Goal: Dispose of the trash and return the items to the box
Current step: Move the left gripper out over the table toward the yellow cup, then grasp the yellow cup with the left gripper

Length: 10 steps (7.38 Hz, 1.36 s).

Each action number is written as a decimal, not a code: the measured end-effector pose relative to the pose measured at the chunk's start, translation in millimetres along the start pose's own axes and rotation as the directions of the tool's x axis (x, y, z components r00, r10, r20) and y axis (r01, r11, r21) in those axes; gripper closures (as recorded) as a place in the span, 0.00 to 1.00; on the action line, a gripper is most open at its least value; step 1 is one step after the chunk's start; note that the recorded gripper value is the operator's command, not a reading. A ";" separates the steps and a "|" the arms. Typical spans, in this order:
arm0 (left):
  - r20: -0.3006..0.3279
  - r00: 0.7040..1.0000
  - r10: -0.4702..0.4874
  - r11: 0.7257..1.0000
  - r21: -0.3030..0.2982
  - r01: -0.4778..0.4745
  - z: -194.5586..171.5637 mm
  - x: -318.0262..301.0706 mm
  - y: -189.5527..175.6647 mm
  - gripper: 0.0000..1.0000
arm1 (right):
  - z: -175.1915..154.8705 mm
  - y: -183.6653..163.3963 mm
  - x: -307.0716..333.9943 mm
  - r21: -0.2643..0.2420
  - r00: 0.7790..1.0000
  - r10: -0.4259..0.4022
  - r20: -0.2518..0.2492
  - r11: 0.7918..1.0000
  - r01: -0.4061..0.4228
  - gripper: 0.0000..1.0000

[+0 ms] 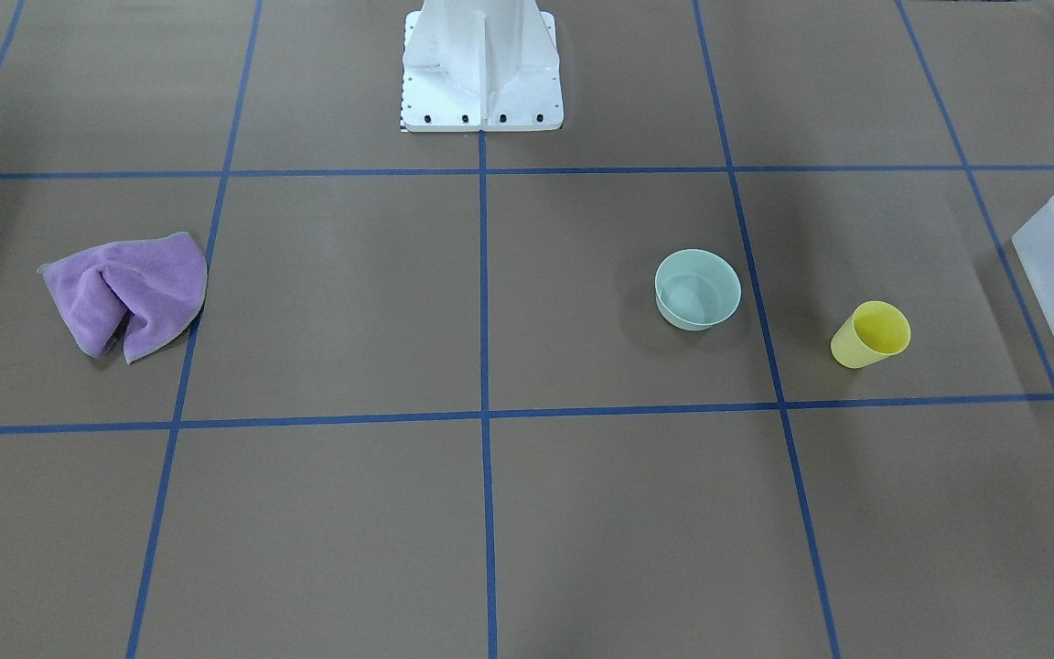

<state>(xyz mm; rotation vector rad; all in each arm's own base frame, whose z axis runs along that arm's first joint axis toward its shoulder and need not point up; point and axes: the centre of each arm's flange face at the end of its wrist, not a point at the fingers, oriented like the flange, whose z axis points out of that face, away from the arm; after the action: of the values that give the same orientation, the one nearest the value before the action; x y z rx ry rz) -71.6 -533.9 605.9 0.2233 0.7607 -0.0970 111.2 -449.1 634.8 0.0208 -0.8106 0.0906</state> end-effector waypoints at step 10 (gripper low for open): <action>-0.103 0.981 -0.162 0.978 -0.150 0.146 134.1 241.1 24.8 0.02 | -1.3 0.4 -4.2 0.002 1.000 -0.004 0.018 1.000 0.004 0.00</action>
<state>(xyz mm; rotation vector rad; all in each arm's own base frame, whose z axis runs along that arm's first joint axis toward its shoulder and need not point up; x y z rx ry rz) 196.6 -542.9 537.2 0.0340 0.8954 -0.1773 109.2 -448.9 630.9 0.0251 -0.8286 0.0878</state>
